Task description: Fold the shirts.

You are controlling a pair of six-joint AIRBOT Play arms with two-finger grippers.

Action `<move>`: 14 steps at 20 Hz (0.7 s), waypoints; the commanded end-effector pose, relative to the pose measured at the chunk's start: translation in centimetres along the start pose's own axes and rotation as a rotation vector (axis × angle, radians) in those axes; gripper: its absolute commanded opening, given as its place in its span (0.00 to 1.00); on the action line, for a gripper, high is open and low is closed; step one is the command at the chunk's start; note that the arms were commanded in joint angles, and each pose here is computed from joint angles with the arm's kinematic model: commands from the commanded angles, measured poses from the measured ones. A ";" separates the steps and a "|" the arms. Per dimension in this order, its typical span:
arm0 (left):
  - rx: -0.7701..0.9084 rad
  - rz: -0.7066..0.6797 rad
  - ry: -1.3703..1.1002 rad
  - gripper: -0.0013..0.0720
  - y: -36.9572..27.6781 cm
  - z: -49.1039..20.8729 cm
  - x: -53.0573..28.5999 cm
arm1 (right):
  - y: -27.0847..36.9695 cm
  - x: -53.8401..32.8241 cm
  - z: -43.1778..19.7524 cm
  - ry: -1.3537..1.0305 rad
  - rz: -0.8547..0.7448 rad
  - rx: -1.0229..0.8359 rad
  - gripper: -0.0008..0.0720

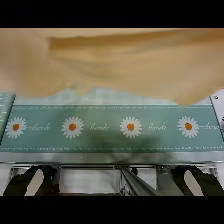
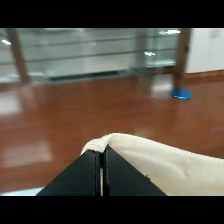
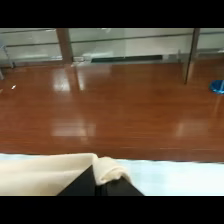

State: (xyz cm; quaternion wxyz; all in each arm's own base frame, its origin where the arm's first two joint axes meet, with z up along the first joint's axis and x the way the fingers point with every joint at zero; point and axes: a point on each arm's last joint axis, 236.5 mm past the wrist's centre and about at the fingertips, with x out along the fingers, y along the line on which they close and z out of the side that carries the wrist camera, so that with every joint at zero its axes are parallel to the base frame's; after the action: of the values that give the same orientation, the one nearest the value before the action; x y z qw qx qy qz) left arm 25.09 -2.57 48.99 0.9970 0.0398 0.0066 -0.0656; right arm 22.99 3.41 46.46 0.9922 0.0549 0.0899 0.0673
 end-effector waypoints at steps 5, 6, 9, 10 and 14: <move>0.069 0.149 0.064 0.04 1.7 -2.9 -5.2 | -0.1 -3.7 -4.7 0.144 -0.061 0.002 0.05; 0.040 0.135 0.111 0.04 1.8 -4.7 -3.9 | 0.0 -2.9 -6.0 0.194 -0.043 0.016 0.05; -0.041 0.110 0.312 0.04 2.5 -12.2 1.3 | -0.5 1.3 -12.4 0.393 0.024 0.089 0.05; -0.061 0.101 0.395 0.04 2.8 -15.3 3.4 | -1.4 3.2 -14.7 0.440 0.025 0.123 0.05; -0.195 0.027 0.649 0.04 2.7 -26.6 11.6 | -4.4 11.7 -24.9 0.602 0.041 0.290 0.05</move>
State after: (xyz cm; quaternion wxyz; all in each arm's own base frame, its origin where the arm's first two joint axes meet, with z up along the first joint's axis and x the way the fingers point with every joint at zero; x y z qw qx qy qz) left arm 32.47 1.05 29.94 0.9676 0.0047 0.2517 -0.0192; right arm 26.87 3.13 26.88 0.9272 0.1292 0.3426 0.0792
